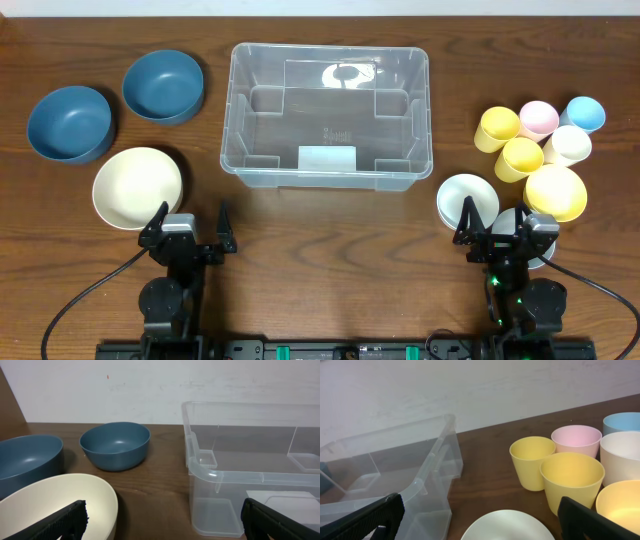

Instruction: Pack container

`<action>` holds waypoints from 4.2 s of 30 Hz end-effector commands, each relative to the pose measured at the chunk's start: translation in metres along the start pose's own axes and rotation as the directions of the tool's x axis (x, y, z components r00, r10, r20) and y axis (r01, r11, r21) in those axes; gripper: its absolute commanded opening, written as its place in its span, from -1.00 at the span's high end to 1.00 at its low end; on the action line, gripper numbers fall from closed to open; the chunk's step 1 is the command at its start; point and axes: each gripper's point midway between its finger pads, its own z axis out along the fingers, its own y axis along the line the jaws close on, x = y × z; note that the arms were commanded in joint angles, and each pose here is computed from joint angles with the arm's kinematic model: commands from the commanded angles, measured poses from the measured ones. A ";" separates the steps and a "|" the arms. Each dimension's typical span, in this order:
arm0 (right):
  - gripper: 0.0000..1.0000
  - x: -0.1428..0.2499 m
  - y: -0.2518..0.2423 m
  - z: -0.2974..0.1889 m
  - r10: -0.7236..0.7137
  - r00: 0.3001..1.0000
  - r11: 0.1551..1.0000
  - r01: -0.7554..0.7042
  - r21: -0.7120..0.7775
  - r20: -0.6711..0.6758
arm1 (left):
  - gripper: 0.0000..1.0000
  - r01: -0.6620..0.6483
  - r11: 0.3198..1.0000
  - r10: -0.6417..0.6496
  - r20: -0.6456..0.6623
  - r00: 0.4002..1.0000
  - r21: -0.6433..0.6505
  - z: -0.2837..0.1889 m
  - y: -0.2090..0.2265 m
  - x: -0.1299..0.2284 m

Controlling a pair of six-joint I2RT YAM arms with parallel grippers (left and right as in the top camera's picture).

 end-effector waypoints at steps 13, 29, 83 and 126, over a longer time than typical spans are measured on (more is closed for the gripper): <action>-0.98 0.001 0.001 0.000 -0.016 1.000 1.000 0.016 -0.004 -0.001 | -0.96 -0.013 1.000 0.013 -0.051 0.999 -0.004 0.001 0.001 0.016; -0.98 0.001 0.001 0.000 -0.016 1.000 1.000 0.016 -0.004 -0.002 | -0.96 -0.013 1.000 0.013 -0.051 0.999 -0.004 0.001 0.001 0.016; -0.99 -0.109 0.056 -0.035 0.015 0.927 1.000 -0.018 -0.005 -0.374 | -0.96 -0.013 1.000 0.012 -0.051 0.999 -0.004 0.001 0.001 0.016; -0.98 -0.010 -0.045 0.021 0.224 0.561 0.836 0.309 0.453 -0.797 | -0.96 -0.013 1.000 0.012 -0.051 0.999 -0.004 0.001 0.001 0.016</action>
